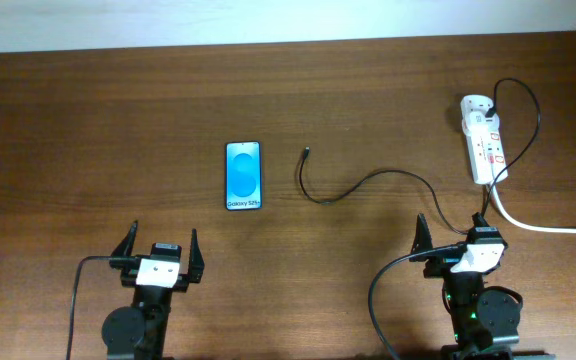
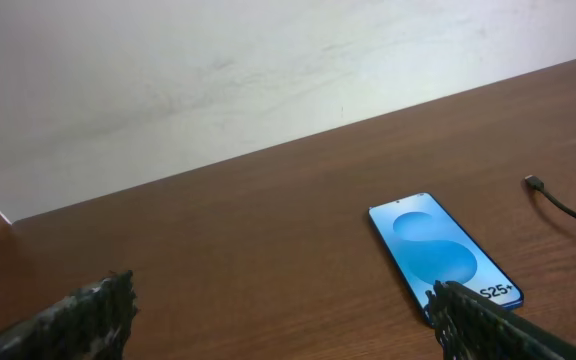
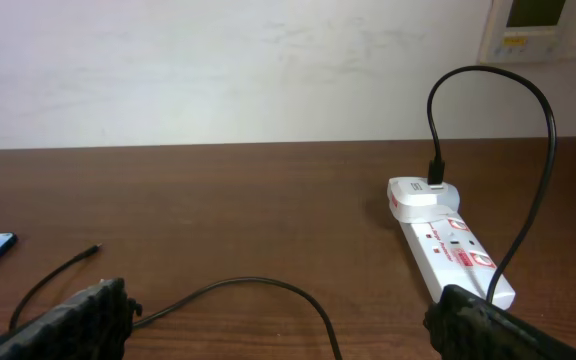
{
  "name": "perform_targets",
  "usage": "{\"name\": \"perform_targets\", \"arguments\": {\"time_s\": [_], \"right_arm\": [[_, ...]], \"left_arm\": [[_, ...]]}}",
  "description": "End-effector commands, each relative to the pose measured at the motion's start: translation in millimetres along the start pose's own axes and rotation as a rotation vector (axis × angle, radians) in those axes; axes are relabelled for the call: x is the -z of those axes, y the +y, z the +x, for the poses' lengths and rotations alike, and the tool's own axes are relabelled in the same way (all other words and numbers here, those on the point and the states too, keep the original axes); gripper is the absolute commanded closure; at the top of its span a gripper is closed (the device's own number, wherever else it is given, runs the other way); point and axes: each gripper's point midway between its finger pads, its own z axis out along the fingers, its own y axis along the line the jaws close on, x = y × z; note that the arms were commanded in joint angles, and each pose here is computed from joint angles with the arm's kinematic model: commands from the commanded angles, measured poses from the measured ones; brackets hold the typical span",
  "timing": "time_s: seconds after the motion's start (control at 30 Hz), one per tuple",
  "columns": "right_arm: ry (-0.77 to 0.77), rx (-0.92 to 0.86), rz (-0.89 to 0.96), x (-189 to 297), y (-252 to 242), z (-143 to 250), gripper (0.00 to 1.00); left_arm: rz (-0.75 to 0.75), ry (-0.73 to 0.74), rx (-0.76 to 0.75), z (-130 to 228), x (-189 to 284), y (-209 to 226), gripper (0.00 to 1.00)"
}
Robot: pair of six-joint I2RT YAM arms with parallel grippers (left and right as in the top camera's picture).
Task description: Plug charger to phone and switch on socket
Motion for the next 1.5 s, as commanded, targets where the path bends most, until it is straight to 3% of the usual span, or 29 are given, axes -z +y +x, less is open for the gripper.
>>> {"name": "perform_targets", "arguments": {"time_s": [0.0,1.1,1.3,1.47], "right_arm": [[0.004,0.008,-0.003,0.0,0.5,2.9,0.02],[0.005,0.008,-0.003,-0.2,0.5,3.2,0.02],[0.005,0.008,-0.003,-0.2,0.5,3.2,0.02],[0.005,0.008,0.001,-0.2,-0.1,3.2,0.02]], "left_arm": [[-0.011,0.004,-0.011,1.5,0.4,2.0,0.01],[0.000,0.000,-0.006,0.8,0.3,0.1,0.00],[-0.040,-0.139,0.012,-33.5,3.0,10.2,0.01],[0.118,-0.168,0.075,-40.3,5.2,-15.5,0.01]]}}
